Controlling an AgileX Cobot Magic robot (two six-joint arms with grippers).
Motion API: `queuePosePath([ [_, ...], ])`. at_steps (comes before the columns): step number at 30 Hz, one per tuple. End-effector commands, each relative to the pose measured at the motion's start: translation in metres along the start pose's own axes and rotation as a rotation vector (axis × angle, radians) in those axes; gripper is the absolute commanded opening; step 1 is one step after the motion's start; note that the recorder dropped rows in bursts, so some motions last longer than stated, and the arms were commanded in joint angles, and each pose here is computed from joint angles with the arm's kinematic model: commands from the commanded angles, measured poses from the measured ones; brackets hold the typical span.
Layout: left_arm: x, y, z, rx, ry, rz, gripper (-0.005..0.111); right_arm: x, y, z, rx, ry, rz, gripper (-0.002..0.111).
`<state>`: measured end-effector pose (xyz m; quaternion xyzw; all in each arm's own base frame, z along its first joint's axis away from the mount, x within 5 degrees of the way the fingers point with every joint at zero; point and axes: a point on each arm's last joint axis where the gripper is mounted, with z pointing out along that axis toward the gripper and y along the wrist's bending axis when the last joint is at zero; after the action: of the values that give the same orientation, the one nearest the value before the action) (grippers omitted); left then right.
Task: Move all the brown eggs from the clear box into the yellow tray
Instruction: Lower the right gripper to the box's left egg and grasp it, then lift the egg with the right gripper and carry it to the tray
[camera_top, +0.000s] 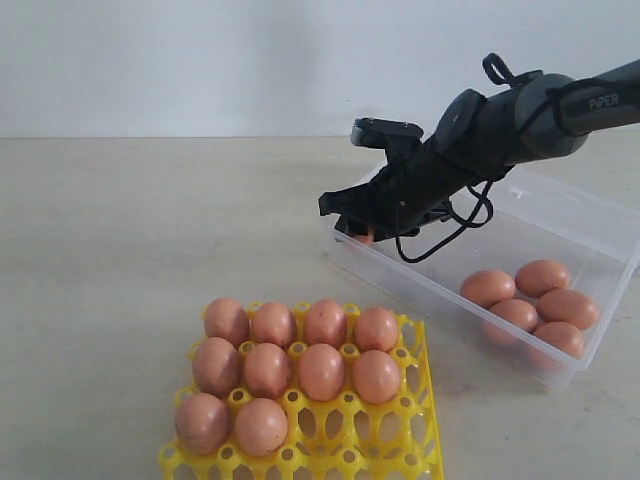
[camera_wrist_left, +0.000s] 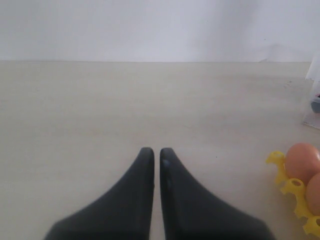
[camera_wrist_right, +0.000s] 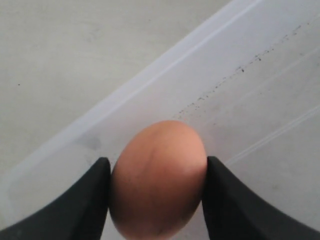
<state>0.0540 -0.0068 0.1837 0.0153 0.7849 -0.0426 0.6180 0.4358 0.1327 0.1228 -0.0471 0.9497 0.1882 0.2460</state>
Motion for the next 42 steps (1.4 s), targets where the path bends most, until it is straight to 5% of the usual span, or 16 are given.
queuePosePath([
  [1, -0.002, 0.0, 0.0, 0.005, -0.017, -0.013, 0.004, 0.001, 0.003, -0.021, 0.01, -0.028, 0.017, 0.0],
  [6, -0.002, 0.0, 0.0, 0.005, -0.017, -0.013, 0.004, -0.001, -0.001, -0.065, 0.111, -0.28, 0.063, 0.0],
  [12, -0.002, 0.0, 0.0, 0.005, -0.017, -0.013, 0.004, 0.011, -0.017, -0.129, 0.364, -0.802, 0.009, 0.0],
  [16, -0.002, 0.0, 0.0, 0.005, -0.017, -0.013, 0.004, 0.018, -0.011, -0.168, 0.435, -1.102, -0.207, 0.0],
  [19, -0.002, 0.0, 0.0, 0.005, -0.017, -0.013, 0.004, 0.02, 0.011, -0.183, 0.324, -1.194, -0.437, 0.0],
  [25, -0.002, 0.0, 0.0, 0.005, -0.017, -0.013, 0.004, 0.04, 0.046, -0.172, -0.17, -0.921, -0.453, 0.0],
  [30, -0.002, 0.0, 0.0, 0.005, -0.017, -0.013, 0.004, 0.092, 0.054, -0.154, -0.394, -0.742, -0.436, 0.0],
  [36, -0.002, 0.0, 0.0, 0.005, -0.017, -0.013, 0.004, 0.164, 0.068, -0.142, -0.461, -0.592, -0.468, 0.0],
  [42, -0.002, 0.0, 0.0, 0.005, -0.017, -0.013, 0.004, 0.185, 0.089, -0.137, -0.48, -0.536, -0.561, 0.0],
])
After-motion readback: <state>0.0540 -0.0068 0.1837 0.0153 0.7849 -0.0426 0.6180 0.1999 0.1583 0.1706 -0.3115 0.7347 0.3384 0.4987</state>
